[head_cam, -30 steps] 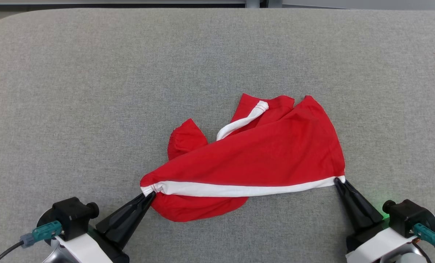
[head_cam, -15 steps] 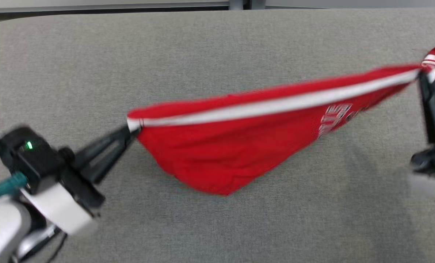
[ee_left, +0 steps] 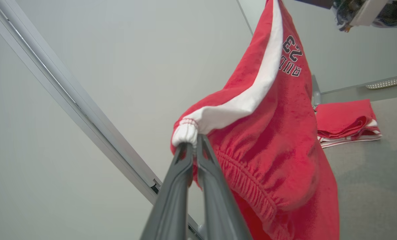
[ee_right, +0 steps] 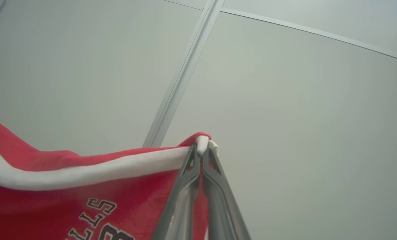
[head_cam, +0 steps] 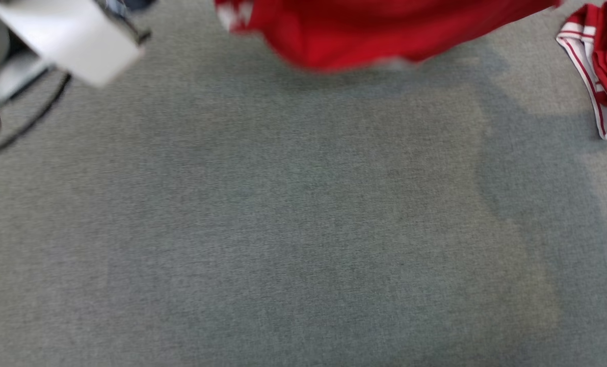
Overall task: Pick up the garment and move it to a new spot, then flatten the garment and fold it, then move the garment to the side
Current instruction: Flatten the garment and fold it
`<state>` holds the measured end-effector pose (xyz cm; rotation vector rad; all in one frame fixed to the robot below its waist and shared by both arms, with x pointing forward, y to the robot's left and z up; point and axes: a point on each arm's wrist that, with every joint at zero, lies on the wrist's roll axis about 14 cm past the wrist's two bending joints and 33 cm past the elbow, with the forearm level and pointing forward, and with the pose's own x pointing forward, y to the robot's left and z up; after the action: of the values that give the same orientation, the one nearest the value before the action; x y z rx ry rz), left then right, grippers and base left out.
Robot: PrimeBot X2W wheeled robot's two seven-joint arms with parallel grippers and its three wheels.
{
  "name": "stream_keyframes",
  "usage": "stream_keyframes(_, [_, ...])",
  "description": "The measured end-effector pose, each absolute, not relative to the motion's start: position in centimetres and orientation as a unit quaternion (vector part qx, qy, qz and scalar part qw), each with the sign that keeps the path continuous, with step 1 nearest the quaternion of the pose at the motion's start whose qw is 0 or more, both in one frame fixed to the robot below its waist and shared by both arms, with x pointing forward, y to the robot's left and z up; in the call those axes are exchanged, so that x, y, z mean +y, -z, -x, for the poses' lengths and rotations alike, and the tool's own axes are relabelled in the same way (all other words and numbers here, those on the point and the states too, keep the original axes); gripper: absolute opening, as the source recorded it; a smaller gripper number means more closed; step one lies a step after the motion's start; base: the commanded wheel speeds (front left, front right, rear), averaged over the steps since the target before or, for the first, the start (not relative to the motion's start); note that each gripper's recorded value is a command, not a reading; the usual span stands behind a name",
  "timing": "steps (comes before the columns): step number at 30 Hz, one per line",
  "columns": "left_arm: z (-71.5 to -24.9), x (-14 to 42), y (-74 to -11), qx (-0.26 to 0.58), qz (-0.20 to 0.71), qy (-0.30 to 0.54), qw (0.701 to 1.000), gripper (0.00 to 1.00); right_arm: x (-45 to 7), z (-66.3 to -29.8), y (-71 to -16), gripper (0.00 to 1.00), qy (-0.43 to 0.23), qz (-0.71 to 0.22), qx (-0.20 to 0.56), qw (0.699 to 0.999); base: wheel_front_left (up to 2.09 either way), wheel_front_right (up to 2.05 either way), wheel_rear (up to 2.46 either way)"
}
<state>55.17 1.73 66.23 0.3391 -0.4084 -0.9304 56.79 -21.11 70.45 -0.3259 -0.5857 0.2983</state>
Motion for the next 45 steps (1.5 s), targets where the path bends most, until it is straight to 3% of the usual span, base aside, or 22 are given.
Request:
stream_keyframes(6, [-58.8, -0.5, -68.1, -0.269, -0.222, 0.441, 0.827, 0.00, -22.5, -57.1, -74.3, 0.00, -0.123, 0.207, -0.330, 0.913, 0.00, 0.00, 0.00])
stream_keyframes(11, [-58.6, -0.2, -63.8, -0.238, -0.236, 0.458, 0.823, 0.00, -22.2, -56.2, -70.6, 0.00, -0.141, 0.191, -0.300, 0.924, 0.00, 0.00, 0.00])
stream_keyframes(14, [-55.1, 0.2, -58.8, -0.195, -0.234, 0.497, 0.813, 0.00, -21.0, -54.4, -65.4, 0.00, -0.170, 0.161, -0.249, 0.940, 0.00, 0.00, 0.00])
stream_keyframes(21, [-45.8, 4.8, -48.4, -0.046, -0.187, 0.505, 0.842, 0.00, -18.8, -46.0, -52.0, 0.00, -0.171, 0.012, -0.072, 0.983, 0.00, 0.00, 0.00])
stream_keyframes(28, [-37.4, 6.5, -45.2, 0.037, -0.155, 0.507, 0.847, 0.00, -17.0, -37.4, -44.7, 0.00, -0.163, -0.092, 0.099, 0.977, 0.00, 0.00, 0.00])
stream_keyframes(37, [-31.7, 8.1, -43.9, 0.101, -0.163, 0.518, 0.833, 0.00, -17.2, -32.4, -44.1, 0.00, -0.173, -0.156, 0.243, 0.942, 0.00, 0.00, 0.00])
stream_keyframes(45, [-32.1, 6.6, -47.1, 0.082, -0.095, 0.506, 0.853, 0.00, -18.8, -35.8, -48.6, 0.00, -0.185, -0.108, 0.191, 0.958, 0.00, 0.00, 0.00])
